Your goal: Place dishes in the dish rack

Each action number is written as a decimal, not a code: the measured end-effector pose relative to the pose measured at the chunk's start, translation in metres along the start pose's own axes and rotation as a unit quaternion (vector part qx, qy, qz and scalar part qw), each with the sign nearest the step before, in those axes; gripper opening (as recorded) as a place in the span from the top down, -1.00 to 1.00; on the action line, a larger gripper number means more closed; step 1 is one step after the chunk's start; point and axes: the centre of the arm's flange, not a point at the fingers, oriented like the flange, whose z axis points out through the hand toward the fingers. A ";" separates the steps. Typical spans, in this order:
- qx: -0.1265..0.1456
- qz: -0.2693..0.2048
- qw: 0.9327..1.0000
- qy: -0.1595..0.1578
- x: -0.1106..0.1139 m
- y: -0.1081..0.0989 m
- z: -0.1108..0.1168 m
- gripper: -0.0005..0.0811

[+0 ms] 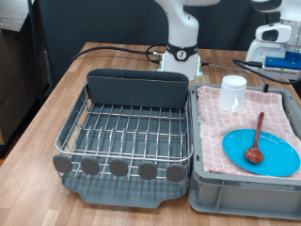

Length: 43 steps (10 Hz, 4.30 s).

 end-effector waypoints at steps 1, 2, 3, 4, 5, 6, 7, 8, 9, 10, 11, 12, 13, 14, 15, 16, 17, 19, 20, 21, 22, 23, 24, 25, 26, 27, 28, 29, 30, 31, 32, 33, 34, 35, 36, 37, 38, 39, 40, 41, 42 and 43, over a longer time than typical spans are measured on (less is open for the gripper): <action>0.001 0.000 1.000 -0.005 -0.001 -0.001 0.008 -0.98; 0.001 -0.003 1.000 -0.007 -0.001 -0.002 0.018 -0.98; 0.000 -0.004 1.000 -0.008 0.000 -0.003 0.028 -0.98; -0.003 -0.009 1.000 -0.005 0.000 -0.004 0.038 -0.98; -0.005 -0.012 1.000 0.002 0.000 -0.005 0.047 -0.98; -0.008 -0.014 1.000 0.010 0.000 -0.005 0.054 -0.98; -0.012 -0.013 1.000 0.017 -0.001 -0.005 0.062 -0.98; -0.016 -0.008 1.000 0.022 -0.003 -0.005 0.069 -0.98; -0.020 0.000 0.999 0.026 -0.004 -0.004 0.075 -0.98; -0.020 0.005 0.999 0.030 -0.004 -0.003 0.080 -0.98; -0.020 0.007 0.999 0.032 -0.005 -0.002 0.085 -0.98; -0.018 0.009 0.999 0.034 -0.004 -0.002 0.088 -0.98; -0.018 0.009 0.999 0.034 -0.002 -0.001 0.091 -0.98; -0.020 0.011 0.999 0.035 0.000 -0.001 0.093 -0.98; -0.021 0.013 0.999 0.035 0.002 0.000 0.094 -0.98; -0.023 0.016 0.999 0.036 0.005 0.002 0.095 -0.98; -0.025 0.018 0.999 0.037 0.008 0.004 0.097 -0.98; -0.031 0.021 0.999 0.038 0.011 0.009 0.100 -0.98; -0.032 0.021 0.999 0.037 0.012 0.012 0.102 -0.98; -0.034 0.022 0.999 0.037 0.013 0.015 0.105 -0.98; -0.034 0.025 0.998 0.036 0.014 0.017 0.106 -0.98; -0.034 0.028 0.998 0.036 0.015 0.019 0.108 -0.98; -0.035 0.031 0.998 0.036 0.016 0.022 0.110 -0.77; -0.036 0.034 0.998 0.036 0.017 0.023 0.111 -0.77; -0.037 0.036 0.998 0.036 0.017 0.024 0.111 -0.34; -0.037 0.037 0.998 0.036 0.018 0.025 0.112 -0.34; -0.037 0.038 0.998 0.036 0.018 0.025 0.112 0.10; -0.036 0.038 0.998 0.036 0.018 0.026 0.112 0.59; -0.036 0.039 0.998 0.035 0.018 0.025 0.112 0.59; -0.035 0.039 0.998 0.035 0.017 0.025 0.112 0.76; -0.035 0.038 0.998 0.035 0.016 0.025 0.112 0.76; -0.034 0.036 0.998 0.034 0.014 0.024 0.112 0.76; -0.032 0.034 0.998 0.033 0.012 0.023 0.111 0.76; -0.030 0.033 0.999 0.032 0.009 0.021 0.108 0.76; -0.026 0.033 0.999 0.031 0.006 0.019 0.105 0.76; -0.024 0.034 0.999 0.031 0.004 0.017 0.100 0.76; -0.024 0.037 0.999 0.032 0.003 0.015 0.092 0.76; -0.025 0.043 0.998 0.032 0.001 0.012 0.084 0.76; -0.025 0.047 0.998 0.033 0.000 0.010 0.074 0.76; -0.023 0.055 0.998 0.031 0.000 0.008 0.063 0.76; -0.025 0.062 0.997 0.030 -0.001 0.008 0.051 0.76; -0.031 0.073 0.996 0.031 -0.001 0.009 0.038 0.76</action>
